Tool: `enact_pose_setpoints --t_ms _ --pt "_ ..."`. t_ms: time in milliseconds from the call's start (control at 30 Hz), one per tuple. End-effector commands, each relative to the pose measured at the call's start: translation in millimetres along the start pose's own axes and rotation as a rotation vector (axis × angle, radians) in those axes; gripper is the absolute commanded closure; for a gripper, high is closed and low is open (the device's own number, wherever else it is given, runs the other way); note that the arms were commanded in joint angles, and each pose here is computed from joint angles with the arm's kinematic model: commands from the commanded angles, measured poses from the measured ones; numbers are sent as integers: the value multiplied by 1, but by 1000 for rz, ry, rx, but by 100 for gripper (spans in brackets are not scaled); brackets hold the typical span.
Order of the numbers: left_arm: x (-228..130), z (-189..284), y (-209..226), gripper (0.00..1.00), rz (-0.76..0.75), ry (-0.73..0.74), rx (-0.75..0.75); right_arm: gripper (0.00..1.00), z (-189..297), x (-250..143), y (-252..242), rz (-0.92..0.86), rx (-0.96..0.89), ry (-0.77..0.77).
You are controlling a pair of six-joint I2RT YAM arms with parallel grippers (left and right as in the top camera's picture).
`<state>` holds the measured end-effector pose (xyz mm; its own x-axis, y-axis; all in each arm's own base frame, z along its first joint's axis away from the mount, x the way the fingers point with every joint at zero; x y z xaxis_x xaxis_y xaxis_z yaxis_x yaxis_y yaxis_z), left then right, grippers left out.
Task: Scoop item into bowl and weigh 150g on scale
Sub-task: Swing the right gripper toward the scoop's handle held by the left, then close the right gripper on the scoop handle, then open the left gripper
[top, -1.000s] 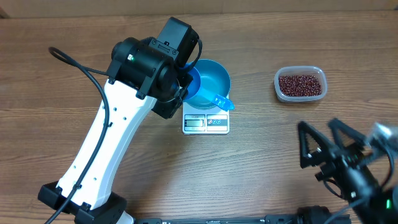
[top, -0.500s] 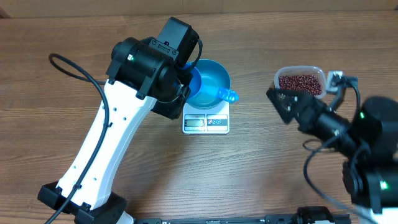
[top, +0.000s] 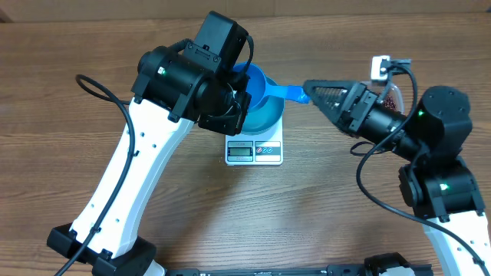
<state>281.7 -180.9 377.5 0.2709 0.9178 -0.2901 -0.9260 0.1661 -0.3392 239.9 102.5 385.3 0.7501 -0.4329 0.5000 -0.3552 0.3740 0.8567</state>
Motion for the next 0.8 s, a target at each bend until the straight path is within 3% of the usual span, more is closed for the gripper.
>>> enact_pose_setpoints --t_ms 0,233,367,567,767 --pt "-8 0 0 96 18 81 19 0 -6 -4 13 -11 25 10" --pt "-14 0 2 96 11 130 37 0 -15 -12 18 -1 11 -1" --pt "-17 -1 3 96 3 132 41 7 -16 -11 17 -1 -4 -22" --pt "-19 -1 4 96 -5 126 40 39 -16 -9 16 -1 -19 -43" --pt "-20 -3 5 96 -23 69 20 54 -16 -9 15 -1 -23 -48"
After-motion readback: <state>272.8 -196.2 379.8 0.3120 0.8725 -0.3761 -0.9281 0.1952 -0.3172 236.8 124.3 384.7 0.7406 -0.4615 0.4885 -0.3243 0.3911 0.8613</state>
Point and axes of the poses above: each gripper's point midway between its finger pads, its own z axis back along the fingers, its own y axis along the line the jaws close on, x = y × z, the point moved 9 cm from there along z, back along the fingers, and after that the axes turned 5 degrees about z, right-handed, at the moved point
